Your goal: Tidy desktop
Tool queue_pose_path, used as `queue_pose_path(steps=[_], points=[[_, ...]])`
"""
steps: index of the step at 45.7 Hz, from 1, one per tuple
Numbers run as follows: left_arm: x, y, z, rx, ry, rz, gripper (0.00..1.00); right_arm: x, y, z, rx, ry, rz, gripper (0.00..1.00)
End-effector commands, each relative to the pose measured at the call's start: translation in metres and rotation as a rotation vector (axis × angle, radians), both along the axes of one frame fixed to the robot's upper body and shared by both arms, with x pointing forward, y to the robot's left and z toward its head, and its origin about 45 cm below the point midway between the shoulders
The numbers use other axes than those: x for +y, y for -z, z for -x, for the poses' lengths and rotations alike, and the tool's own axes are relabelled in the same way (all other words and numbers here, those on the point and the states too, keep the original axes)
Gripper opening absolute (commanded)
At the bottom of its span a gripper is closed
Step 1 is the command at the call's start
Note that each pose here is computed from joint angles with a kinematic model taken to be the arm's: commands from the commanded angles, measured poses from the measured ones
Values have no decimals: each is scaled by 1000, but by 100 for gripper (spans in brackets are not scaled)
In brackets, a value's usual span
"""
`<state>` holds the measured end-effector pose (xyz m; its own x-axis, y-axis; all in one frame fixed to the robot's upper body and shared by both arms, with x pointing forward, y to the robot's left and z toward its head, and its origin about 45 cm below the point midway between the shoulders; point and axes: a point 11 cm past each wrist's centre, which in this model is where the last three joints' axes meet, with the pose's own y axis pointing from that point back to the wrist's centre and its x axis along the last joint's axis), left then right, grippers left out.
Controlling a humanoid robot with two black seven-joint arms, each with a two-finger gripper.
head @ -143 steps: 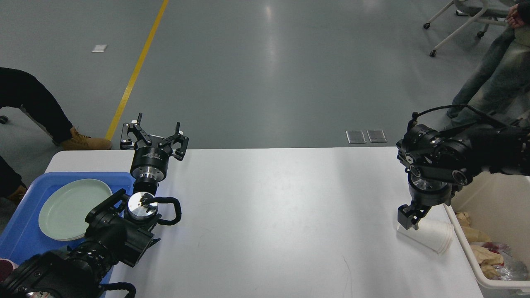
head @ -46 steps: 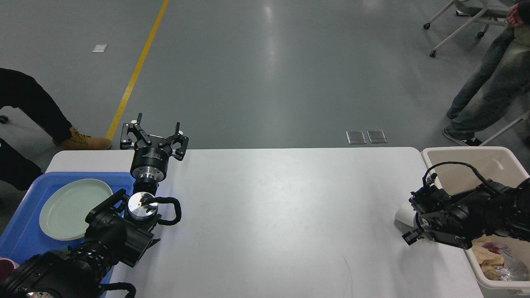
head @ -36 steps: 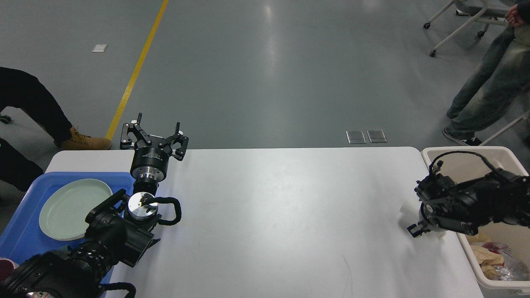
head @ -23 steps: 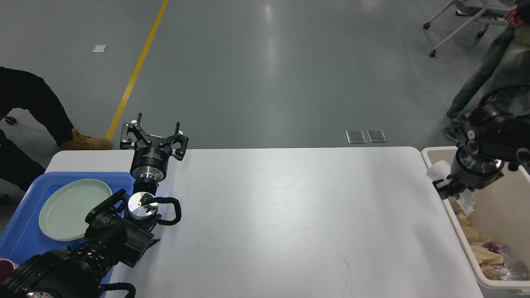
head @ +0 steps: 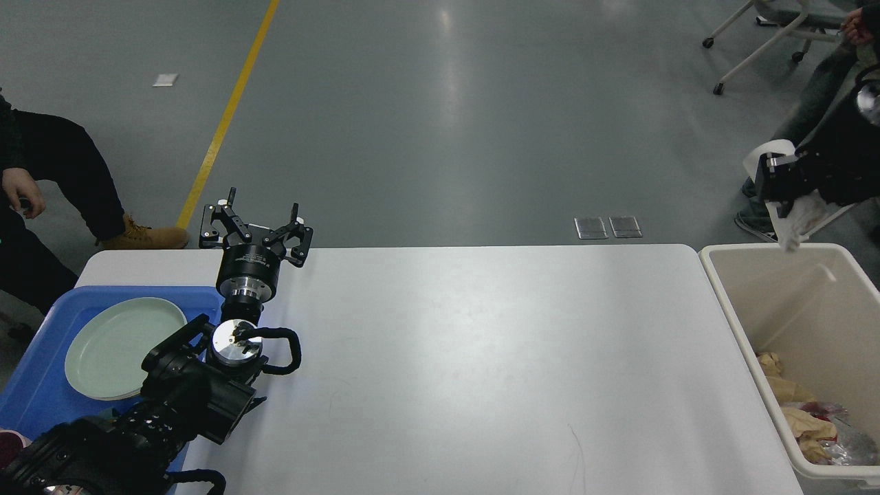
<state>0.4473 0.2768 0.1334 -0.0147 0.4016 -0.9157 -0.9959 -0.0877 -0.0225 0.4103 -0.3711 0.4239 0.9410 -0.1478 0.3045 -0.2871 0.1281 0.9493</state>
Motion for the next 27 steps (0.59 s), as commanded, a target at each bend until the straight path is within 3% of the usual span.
queue_pose_path(steps=[1, 10, 18, 27], points=[[0, 0, 0, 0, -1, 1, 97, 8, -28, -2, -64, 6, -25, 0], [0, 0, 0, 0, -1, 1, 97, 0, -38, 0, -80, 27, -4, 0], [0, 0, 0, 0, -1, 1, 97, -55, -45, -2, -112, 155, 113, 0], [0, 0, 0, 0, -1, 1, 97, -133, 35, 11, 41, 298, 276, 0]])
